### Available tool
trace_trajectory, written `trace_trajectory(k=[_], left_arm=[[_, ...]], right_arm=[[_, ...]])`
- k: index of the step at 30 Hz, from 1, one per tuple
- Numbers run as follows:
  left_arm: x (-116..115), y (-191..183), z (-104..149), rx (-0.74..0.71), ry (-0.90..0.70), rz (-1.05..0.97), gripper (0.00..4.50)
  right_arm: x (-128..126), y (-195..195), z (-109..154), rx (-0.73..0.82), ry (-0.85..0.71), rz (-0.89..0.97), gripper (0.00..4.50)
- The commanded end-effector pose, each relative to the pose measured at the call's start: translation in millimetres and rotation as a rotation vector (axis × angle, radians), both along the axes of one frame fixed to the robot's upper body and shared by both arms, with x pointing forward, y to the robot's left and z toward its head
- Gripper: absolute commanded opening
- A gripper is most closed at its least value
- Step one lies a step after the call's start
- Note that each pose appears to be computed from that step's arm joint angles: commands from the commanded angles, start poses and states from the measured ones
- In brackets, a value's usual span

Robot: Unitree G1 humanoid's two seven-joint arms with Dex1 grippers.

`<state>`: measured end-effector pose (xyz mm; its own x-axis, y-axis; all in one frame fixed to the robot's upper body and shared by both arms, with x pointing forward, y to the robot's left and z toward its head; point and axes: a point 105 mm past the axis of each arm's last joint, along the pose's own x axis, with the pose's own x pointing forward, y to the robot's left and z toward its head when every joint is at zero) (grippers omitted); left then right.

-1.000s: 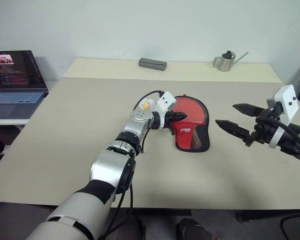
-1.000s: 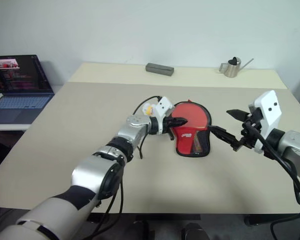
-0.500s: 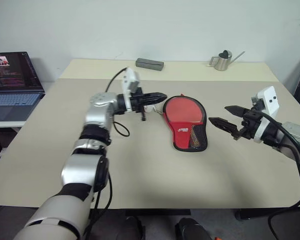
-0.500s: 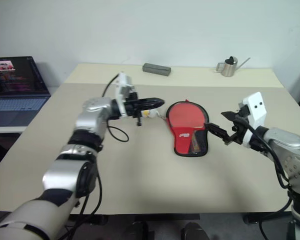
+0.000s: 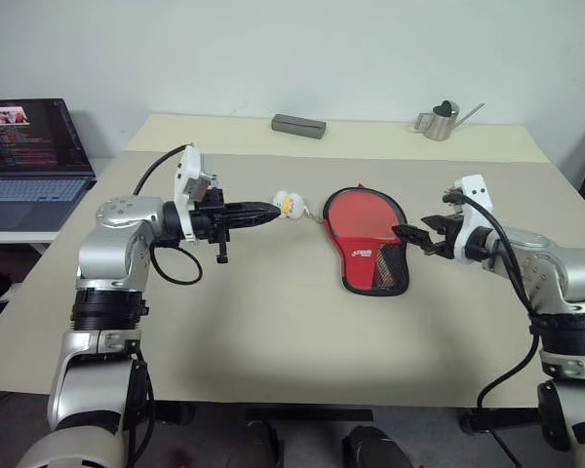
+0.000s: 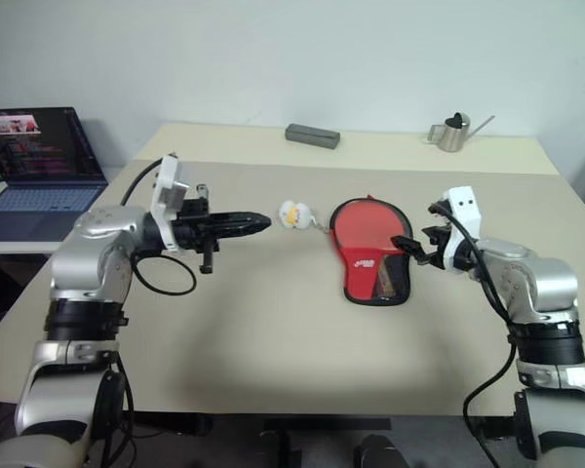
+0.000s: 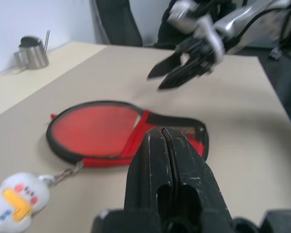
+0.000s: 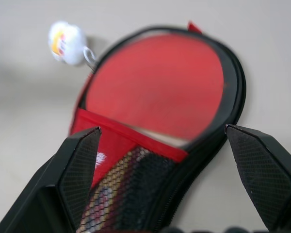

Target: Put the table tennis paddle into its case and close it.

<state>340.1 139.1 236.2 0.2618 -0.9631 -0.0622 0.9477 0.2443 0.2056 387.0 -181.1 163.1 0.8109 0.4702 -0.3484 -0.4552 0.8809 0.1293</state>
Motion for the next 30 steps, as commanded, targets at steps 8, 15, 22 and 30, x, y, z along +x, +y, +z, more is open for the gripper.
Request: trace_trajectory(k=[8,15,22,30], left_arm=[[-9.2,-4.6,15.3,0.077,-0.087,-0.005,0.05],[-4.7,-4.8,18.4,0.132,-0.125,0.043,0.05],[-8.8,-3.3,17.3,0.157,-0.128,0.034,0.05],[-10.1,-0.9,13.9,0.17,-0.125,0.032,0.05]], right_arm=[[15.1,-1.9,-14.4,0.019,0.051,-0.007,4.5],[17.2,3.8,-25.9,0.044,0.098,0.014,4.5],[21.6,7.5,-33.8,0.057,0.119,0.016,4.5],[25.3,11.9,-42.2,0.032,0.139,0.027,4.5]])
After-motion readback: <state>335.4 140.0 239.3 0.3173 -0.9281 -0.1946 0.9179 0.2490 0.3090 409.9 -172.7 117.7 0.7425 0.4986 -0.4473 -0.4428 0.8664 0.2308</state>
